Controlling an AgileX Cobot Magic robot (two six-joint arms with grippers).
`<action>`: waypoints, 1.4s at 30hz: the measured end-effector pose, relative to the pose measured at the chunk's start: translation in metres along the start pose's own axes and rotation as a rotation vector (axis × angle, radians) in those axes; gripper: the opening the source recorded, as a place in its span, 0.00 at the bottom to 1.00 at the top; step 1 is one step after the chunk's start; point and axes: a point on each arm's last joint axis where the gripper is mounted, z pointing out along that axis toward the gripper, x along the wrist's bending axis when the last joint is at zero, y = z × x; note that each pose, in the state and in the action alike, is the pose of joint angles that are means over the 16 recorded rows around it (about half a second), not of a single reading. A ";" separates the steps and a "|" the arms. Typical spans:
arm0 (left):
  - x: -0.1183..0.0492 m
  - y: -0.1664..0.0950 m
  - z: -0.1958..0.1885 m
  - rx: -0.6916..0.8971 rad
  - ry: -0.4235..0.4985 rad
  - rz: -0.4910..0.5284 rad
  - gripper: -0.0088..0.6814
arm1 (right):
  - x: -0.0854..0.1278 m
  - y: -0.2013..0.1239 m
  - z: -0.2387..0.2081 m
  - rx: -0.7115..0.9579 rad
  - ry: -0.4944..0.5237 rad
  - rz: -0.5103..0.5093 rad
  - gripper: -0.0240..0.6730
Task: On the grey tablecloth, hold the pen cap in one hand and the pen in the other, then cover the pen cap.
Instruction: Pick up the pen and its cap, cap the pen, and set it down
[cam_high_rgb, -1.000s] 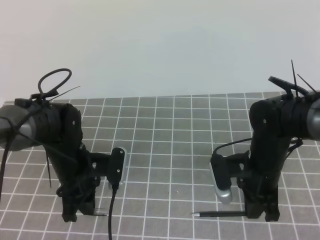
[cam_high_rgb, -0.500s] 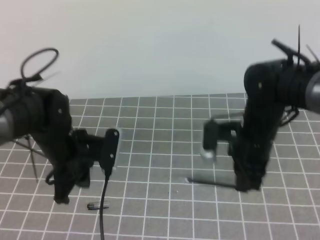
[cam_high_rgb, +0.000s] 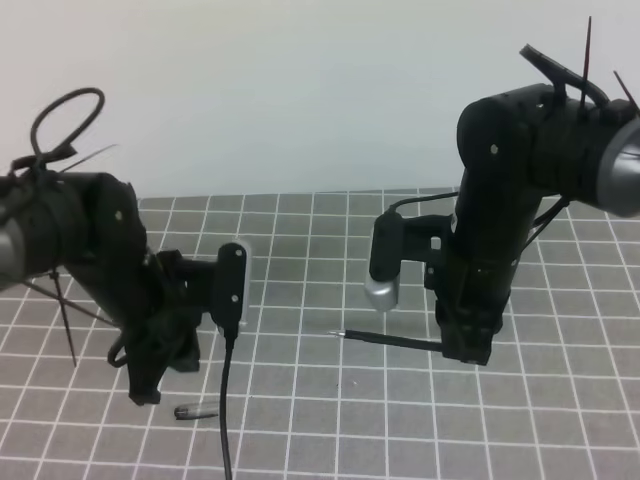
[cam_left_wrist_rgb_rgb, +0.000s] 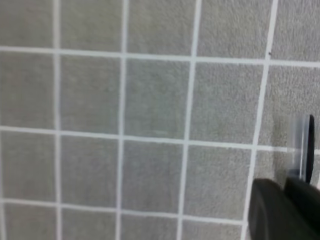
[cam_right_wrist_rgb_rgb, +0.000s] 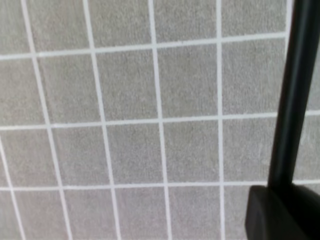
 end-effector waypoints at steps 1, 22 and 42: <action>0.000 0.000 0.003 0.000 -0.012 -0.006 0.34 | 0.000 0.000 0.000 0.001 -0.001 -0.002 0.03; -0.004 -0.012 0.051 0.069 -0.183 -0.006 0.35 | -0.001 0.002 0.002 -0.010 -0.010 -0.005 0.03; 0.005 -0.010 0.007 0.108 0.027 0.016 0.01 | 0.002 0.002 0.001 -0.016 0.021 0.064 0.03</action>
